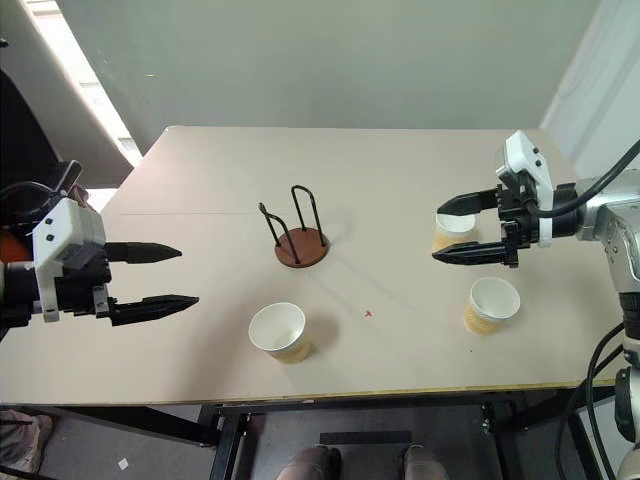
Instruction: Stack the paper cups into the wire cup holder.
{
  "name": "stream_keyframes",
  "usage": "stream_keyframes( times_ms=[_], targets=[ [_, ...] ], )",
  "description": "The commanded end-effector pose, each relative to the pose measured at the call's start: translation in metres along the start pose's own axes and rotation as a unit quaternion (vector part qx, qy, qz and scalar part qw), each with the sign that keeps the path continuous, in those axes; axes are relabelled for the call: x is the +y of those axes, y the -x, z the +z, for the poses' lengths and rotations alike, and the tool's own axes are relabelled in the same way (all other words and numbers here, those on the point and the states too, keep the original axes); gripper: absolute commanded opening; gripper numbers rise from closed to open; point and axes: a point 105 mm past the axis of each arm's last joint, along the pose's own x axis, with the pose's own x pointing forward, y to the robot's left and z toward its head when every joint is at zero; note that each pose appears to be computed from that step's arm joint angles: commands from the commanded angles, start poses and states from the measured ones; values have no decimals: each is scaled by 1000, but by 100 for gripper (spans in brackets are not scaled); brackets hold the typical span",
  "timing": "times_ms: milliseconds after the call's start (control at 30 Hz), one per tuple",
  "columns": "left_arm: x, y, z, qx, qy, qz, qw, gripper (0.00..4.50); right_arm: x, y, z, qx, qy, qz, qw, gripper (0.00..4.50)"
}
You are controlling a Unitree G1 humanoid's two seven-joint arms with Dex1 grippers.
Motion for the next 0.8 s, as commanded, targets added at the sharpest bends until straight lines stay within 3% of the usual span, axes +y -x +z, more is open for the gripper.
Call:
stream_keyframes(
  times_ms=[33,400,600,800],
  targets=[
    [2,5,9,-12,-17,12,1000,450,0,6,12,-5,26,-7,1000,448],
    [37,-18,11,-35,-11,98,994,450,0,6,13,-4,25,-14,1000,448],
    [41,-58,2,-20,9,101,995,450,11,-7,32,-44,36,-19,998,448],
    [61,-90,-8,-36,74,126,989,450,26,-30,24,-45,24,-17,999,448]
  ],
)
